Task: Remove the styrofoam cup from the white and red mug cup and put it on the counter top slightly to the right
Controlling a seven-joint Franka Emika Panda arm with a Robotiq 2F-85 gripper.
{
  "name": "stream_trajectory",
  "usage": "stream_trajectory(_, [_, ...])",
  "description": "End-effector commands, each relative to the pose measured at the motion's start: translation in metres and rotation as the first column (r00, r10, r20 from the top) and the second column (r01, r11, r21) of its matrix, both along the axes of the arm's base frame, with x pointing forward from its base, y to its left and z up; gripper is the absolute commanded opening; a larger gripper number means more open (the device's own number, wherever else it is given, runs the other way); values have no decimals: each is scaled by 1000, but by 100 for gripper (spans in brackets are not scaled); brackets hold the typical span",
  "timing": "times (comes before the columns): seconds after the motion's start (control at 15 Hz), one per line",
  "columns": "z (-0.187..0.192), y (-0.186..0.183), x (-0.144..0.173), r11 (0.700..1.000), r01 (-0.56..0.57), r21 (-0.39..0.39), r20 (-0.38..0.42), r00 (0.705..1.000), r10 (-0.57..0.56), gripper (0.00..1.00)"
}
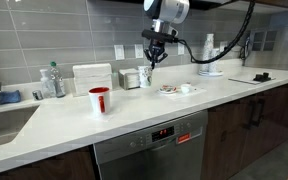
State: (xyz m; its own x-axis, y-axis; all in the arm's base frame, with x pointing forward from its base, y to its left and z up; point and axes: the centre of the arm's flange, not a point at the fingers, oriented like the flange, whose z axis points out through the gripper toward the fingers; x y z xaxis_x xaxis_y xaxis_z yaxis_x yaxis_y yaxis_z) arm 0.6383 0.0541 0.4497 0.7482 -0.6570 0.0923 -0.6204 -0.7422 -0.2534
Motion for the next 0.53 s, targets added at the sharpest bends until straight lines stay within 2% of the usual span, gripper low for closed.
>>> stream_trajectory(0.0, [-3, -9, 6, 998, 62, -17, 35, 998, -61, 1])
stream_trajectory(0.33, [-17, -38, 23, 978, 200, -66, 85, 977, -194, 1])
stream_trajectory(0.47, [-25, -45, 30, 973, 224, -54, 89, 972, -219, 1])
